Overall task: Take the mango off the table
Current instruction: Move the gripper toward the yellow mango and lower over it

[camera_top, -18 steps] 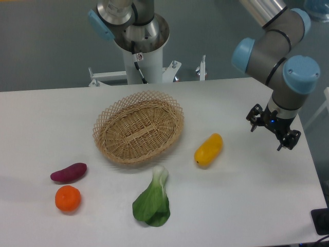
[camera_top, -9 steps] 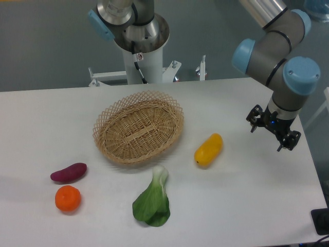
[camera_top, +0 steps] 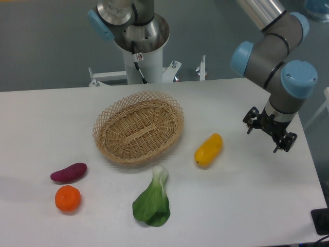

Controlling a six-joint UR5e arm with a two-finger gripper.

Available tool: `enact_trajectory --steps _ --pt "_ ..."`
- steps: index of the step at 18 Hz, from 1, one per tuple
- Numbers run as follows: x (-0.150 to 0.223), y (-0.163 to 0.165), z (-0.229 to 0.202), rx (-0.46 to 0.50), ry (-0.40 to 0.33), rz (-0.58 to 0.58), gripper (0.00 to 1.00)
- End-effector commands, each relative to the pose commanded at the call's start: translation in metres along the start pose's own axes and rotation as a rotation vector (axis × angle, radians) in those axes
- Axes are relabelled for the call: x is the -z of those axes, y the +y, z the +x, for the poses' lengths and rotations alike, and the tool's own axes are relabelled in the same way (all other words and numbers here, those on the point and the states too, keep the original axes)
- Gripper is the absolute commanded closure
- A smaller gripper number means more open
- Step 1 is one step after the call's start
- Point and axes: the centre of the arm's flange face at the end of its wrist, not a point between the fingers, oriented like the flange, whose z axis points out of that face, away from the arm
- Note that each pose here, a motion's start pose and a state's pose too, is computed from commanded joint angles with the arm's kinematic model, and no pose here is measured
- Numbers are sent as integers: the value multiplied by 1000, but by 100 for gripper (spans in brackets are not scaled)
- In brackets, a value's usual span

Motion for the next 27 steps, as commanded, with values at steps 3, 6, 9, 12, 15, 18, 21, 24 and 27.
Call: enact_trajectory --steps 3,6,9,12,15,18,21,24,27 --pt "1 -1 3 9 -3 0 0" --pt "-1 -10 7 31 2 -5 0" --pt "-10 -20 15 35 26 5 0" --pt "-20 -20 37 39 60 4 0" --pt "-29 -22 54 41 91 30 0" --pt "-31 -31 58 27 96 33 0" --pt "-34 -46 64 12 105 32 0" --pt "-40 -60 73 59 116 24 0" --pt "-43 -68 77 69 124 22 0"
